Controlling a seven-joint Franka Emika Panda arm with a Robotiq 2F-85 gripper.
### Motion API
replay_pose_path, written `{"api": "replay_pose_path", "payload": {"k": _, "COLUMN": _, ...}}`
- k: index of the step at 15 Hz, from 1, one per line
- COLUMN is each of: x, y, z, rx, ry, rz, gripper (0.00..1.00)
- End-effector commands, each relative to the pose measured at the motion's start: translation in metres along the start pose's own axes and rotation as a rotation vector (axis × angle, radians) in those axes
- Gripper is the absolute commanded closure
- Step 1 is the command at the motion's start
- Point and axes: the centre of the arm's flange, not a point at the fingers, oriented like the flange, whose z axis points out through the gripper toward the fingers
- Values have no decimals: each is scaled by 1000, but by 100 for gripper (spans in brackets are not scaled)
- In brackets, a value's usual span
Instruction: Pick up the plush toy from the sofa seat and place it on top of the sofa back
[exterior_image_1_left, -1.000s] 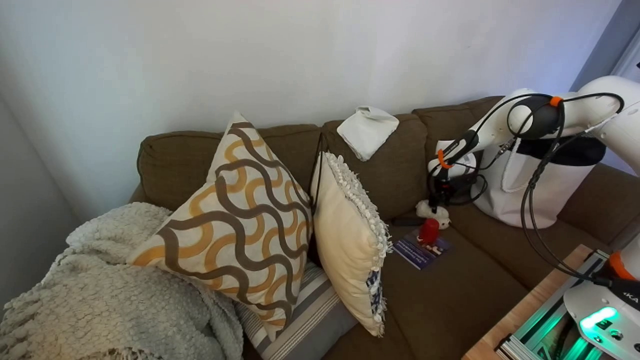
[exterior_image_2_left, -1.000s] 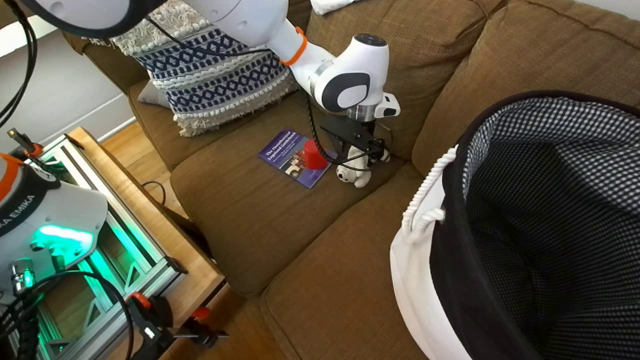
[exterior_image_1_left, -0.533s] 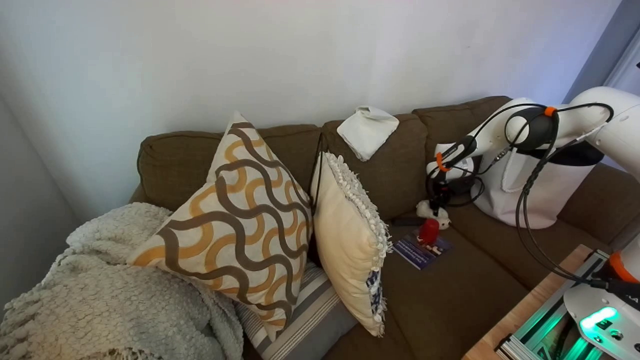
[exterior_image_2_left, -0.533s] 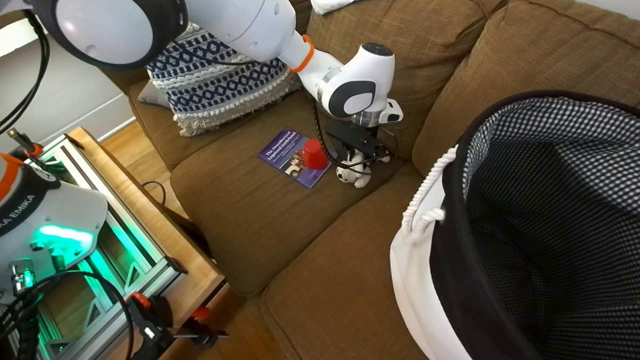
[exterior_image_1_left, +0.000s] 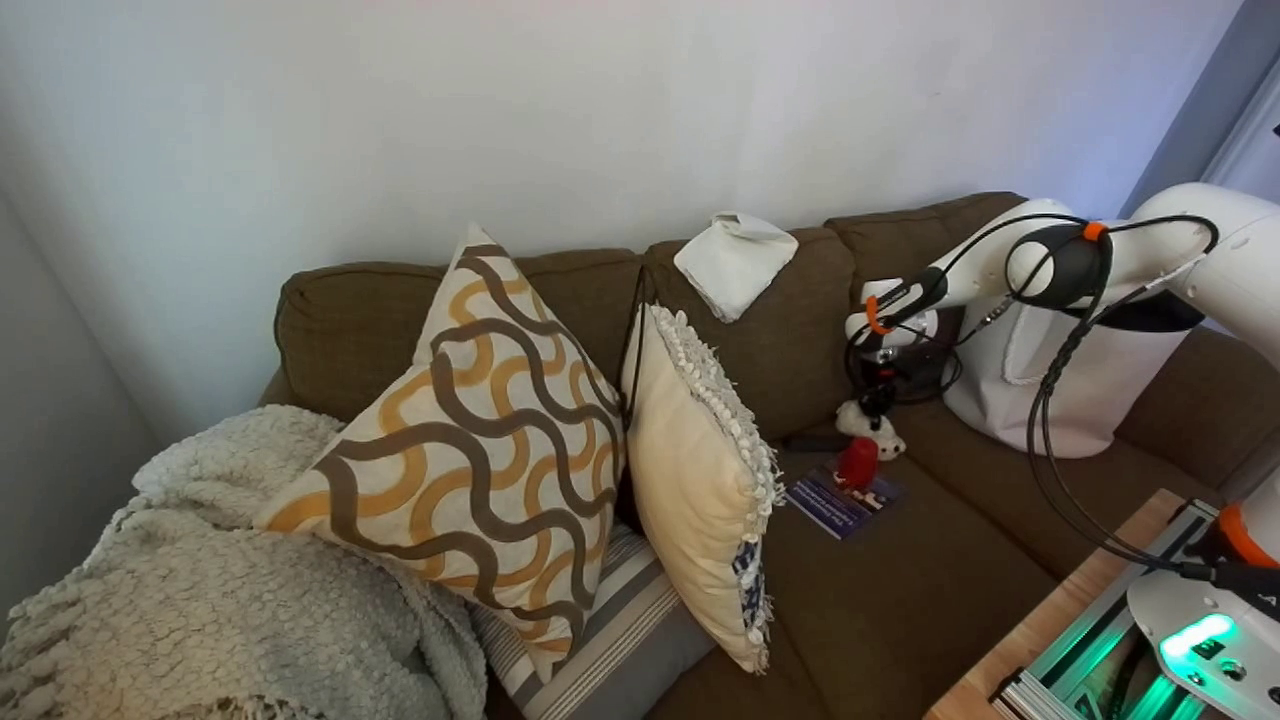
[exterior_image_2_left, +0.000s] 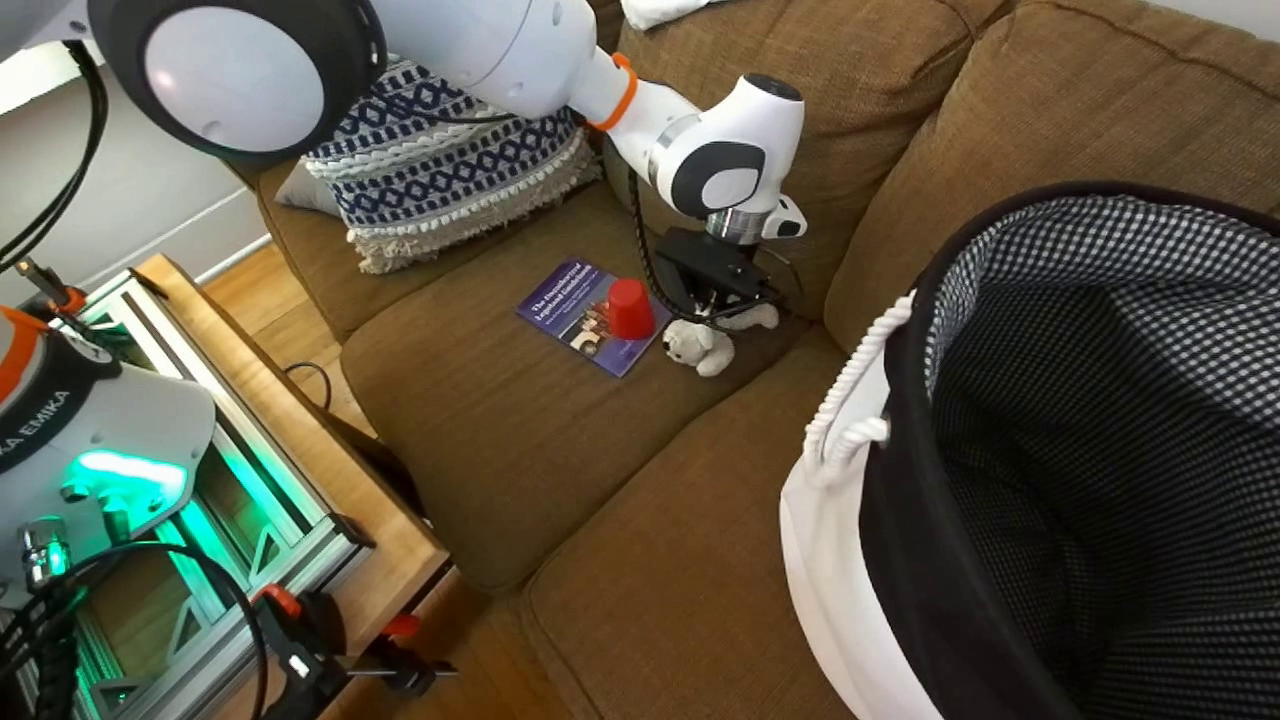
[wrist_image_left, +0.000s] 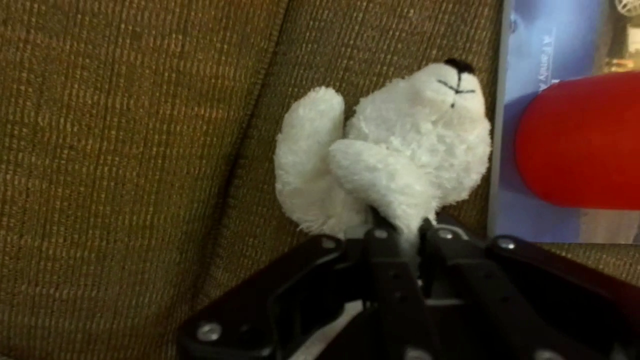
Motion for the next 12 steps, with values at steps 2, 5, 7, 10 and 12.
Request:
{"api": "replay_pose_path", "payload": {"k": 2, "x": -17, "y": -19, "z": -27, "rx": -4, "ry": -20, "rz": -5, "gripper": 97}}
{"api": "replay_pose_path", "payload": {"k": 5, "x": -44, "y": -45, "z": -58, "rx": -18, "ry": -63, "rz": -47, "gripper": 97}}
{"api": "replay_pose_path", "payload": {"k": 7, "x": -60, "y": -60, "z": -81, "rx": -46, "ry": -85, "rz": -51, "gripper": 97}}
{"api": "replay_pose_path", "payload": {"k": 10, "x": -76, "y": -75, "z": -116, "rx": -117, "ry": -79, "rz": 34, "gripper": 97}}
{"api": "replay_pose_path", "payload": {"k": 12, "x": -88, "y": -83, "z": -143, "rx": -178, "ry": -55, "rz": 128, "gripper": 97}}
